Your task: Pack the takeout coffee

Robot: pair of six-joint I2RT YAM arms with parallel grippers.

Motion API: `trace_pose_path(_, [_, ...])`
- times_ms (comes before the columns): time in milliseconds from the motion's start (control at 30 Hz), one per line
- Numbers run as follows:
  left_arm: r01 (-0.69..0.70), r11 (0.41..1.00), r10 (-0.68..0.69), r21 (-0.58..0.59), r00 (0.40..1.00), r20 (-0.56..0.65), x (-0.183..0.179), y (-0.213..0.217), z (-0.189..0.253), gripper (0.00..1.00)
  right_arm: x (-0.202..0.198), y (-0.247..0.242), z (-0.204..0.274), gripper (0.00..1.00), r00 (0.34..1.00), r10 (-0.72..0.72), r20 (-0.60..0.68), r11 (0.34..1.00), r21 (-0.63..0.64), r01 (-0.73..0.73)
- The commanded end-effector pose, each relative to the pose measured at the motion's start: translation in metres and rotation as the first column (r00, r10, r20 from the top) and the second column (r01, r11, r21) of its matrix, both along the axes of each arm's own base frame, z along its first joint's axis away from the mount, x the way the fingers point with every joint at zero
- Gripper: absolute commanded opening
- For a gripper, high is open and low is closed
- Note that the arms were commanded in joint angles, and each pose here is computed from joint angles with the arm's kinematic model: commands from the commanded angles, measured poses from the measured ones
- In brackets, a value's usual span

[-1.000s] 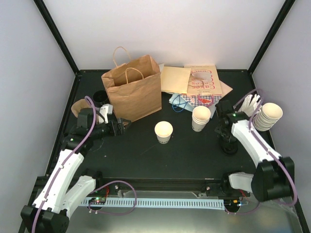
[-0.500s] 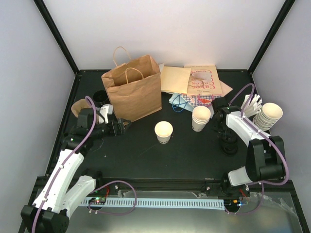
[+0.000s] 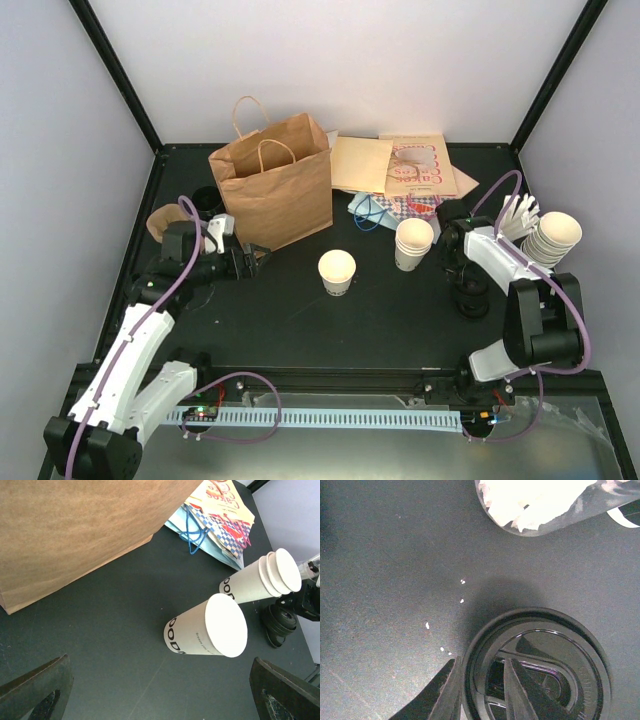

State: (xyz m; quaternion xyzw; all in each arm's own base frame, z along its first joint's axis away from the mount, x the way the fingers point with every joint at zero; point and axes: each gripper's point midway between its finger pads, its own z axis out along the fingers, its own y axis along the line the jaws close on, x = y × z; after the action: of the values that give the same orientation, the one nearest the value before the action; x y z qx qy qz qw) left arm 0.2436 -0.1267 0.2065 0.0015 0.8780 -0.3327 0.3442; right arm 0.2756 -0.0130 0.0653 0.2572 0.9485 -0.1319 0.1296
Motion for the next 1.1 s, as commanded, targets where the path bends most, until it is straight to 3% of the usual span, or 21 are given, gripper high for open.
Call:
trace_pose_path(0, [0.013,1.0,-0.013,0.001,0.999,0.033,0.005,-0.002,0.006,0.99,0.007,-0.004,0.002,0.27,1.0,-0.007,0.019,1.0,-0.02,0.007])
trace_pose_path(467, [0.011,1.0,-0.011,0.009,0.999,0.033,0.003,-0.001,0.005,0.99,0.004,-0.003,-0.01,0.25,1.0,0.005,-0.023,1.0,-0.018,-0.006])
trace_pose_path(700, [0.008,1.0,-0.009,0.01,0.999,0.036,0.002,0.0,0.007,0.99,0.003,-0.004,-0.003,0.11,1.0,0.007,-0.011,1.0,-0.021,-0.008])
trace_pose_path(1067, [0.008,1.0,-0.008,0.009,0.999,0.039,0.001,0.0,0.008,0.99,-0.002,-0.005,0.03,0.07,0.999,0.011,0.041,1.0,-0.019,-0.01])
